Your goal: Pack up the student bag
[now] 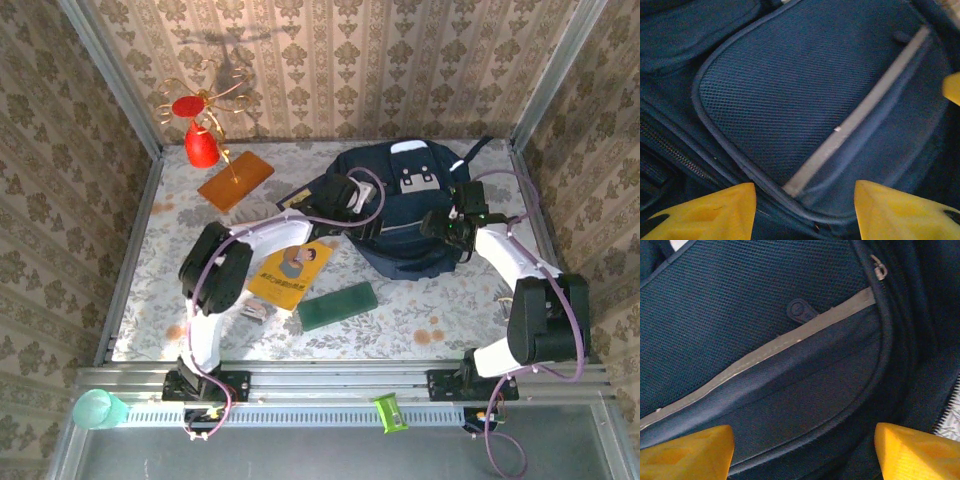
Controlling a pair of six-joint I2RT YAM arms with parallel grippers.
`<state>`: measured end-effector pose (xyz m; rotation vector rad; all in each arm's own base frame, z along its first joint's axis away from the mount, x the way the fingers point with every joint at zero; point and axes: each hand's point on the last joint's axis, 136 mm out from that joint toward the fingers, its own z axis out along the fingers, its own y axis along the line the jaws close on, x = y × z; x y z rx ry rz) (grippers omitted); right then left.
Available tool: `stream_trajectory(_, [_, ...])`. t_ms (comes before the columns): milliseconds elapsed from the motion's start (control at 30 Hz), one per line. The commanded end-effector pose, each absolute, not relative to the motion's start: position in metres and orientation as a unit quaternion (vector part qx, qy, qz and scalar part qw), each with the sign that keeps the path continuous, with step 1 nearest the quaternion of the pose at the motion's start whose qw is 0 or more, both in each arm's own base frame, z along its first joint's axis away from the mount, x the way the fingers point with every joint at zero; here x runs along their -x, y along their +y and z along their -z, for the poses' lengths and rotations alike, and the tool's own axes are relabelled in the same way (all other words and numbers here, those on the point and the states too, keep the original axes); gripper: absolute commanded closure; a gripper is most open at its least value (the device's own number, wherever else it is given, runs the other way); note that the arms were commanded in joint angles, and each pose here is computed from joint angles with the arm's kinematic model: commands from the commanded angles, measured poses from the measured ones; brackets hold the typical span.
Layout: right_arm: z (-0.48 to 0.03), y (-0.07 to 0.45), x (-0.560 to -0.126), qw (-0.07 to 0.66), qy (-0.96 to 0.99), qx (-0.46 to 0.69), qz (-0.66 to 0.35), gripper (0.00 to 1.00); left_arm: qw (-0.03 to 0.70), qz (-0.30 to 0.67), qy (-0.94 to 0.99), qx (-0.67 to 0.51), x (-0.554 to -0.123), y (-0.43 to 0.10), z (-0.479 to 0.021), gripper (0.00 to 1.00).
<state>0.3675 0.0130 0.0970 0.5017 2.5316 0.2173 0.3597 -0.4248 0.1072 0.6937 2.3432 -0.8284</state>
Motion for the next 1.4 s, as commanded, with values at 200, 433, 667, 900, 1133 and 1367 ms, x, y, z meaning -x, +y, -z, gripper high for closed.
stream_trajectory(200, [-0.071, 0.034, -0.352, 0.247, 0.934, -0.211, -0.146, 0.29, 0.223, 0.298, 0.903, -0.215, -0.364, -0.436, -0.073, 0.47])
stream_trajectory(433, [-0.064, 0.044, -0.340, 0.244, 0.927, -0.221, -0.179, 0.31, 0.215, 0.322, 0.898, -0.208, -0.369, -0.451, -0.069, 0.60])
stream_trajectory(667, [-0.069, 0.048, -0.337, 0.245, 0.927, -0.215, -0.183, 0.32, 0.225, 0.325, 0.895, -0.206, -0.378, -0.454, -0.075, 0.90])
stream_trajectory(900, [-0.114, 0.032, -0.340, 0.301, 0.930, -0.166, -0.127, 0.29, 0.252, 0.388, 0.855, -0.235, -0.384, -0.445, -0.132, 1.00])
stream_trajectory(1133, [-0.170, 0.049, -0.343, 0.408, 0.912, -0.029, -0.043, 0.25, 0.251, 0.435, 0.824, -0.263, -0.382, -0.425, -0.179, 1.00])
stream_trajectory(1367, [-0.174, 0.094, -0.361, 0.457, 0.876, 0.151, 0.047, 0.22, 0.247, 0.451, 0.812, -0.275, -0.388, -0.408, -0.198, 1.00])
